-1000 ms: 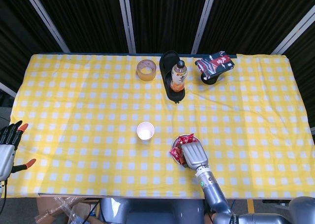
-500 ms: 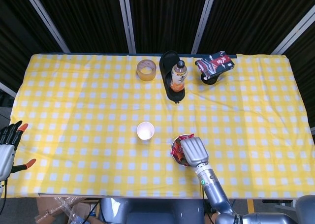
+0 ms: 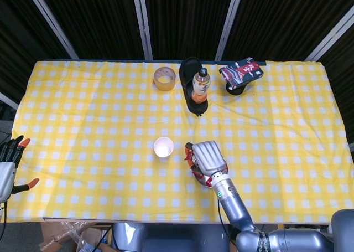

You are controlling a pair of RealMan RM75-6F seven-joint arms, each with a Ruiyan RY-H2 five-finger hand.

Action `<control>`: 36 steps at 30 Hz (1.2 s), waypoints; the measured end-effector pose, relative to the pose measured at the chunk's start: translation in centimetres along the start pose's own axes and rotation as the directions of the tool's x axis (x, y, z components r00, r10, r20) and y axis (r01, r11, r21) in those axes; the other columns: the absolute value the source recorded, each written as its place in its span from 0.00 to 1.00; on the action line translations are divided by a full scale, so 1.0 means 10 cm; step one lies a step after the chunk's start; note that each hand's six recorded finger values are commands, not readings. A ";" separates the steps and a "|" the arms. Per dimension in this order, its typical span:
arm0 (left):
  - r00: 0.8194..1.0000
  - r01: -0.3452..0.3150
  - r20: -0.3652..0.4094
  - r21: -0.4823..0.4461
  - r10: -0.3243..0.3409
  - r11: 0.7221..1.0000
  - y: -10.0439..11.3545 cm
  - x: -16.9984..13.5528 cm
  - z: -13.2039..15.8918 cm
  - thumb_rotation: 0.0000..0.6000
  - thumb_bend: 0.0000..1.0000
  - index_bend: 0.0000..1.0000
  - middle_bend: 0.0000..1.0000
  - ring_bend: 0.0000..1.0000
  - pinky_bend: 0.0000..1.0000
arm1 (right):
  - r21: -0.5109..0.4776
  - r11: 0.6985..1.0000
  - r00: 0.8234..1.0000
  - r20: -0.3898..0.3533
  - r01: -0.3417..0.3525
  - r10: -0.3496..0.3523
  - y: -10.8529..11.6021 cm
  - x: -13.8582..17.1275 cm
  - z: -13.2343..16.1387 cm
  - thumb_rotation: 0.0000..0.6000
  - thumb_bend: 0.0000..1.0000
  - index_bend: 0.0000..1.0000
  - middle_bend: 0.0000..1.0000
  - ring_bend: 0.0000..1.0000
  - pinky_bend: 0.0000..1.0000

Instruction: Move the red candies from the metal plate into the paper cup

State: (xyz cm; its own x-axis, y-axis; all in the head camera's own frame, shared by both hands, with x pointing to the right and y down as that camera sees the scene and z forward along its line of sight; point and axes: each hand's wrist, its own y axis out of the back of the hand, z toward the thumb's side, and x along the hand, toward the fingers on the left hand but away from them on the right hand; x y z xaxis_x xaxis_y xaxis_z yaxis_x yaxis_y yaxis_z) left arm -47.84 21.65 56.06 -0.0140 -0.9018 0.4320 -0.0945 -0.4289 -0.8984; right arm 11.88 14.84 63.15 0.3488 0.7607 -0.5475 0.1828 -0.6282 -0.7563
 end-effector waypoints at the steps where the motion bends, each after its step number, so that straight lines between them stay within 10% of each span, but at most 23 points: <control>1: 1.000 -0.001 -0.001 -0.001 0.001 1.000 0.00 0.00 0.00 1.00 0.05 0.00 0.00 0.00 0.00 | -0.006 1.000 1.000 -0.004 -0.003 0.002 0.00 -0.03 0.04 1.00 0.54 0.59 0.89 0.92 0.95; 20: 0.999 0.030 -0.028 -0.048 -0.031 0.998 0.00 0.04 -0.05 1.00 0.05 0.00 0.00 0.00 0.00 | -0.018 1.000 0.998 -0.058 -0.003 0.002 -0.08 -0.62 0.63 1.00 0.55 0.59 0.89 0.92 0.95; 36: 0.999 0.038 -0.032 -0.049 -0.040 0.998 -0.01 0.04 -0.05 1.00 0.05 0.00 0.00 0.00 0.00 | -0.013 1.000 0.997 -0.069 -0.028 0.027 -0.23 -0.61 0.66 1.00 0.48 0.34 0.89 0.92 0.95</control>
State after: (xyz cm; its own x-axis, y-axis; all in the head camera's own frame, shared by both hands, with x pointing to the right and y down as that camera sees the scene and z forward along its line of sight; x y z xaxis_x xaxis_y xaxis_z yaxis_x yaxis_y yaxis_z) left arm -48.31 21.32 56.37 -0.0424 -0.8817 0.4699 -0.1439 -0.4601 -0.8762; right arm 3.26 12.73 65.83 0.4162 0.7304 -0.5415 0.1853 -0.6512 -0.7359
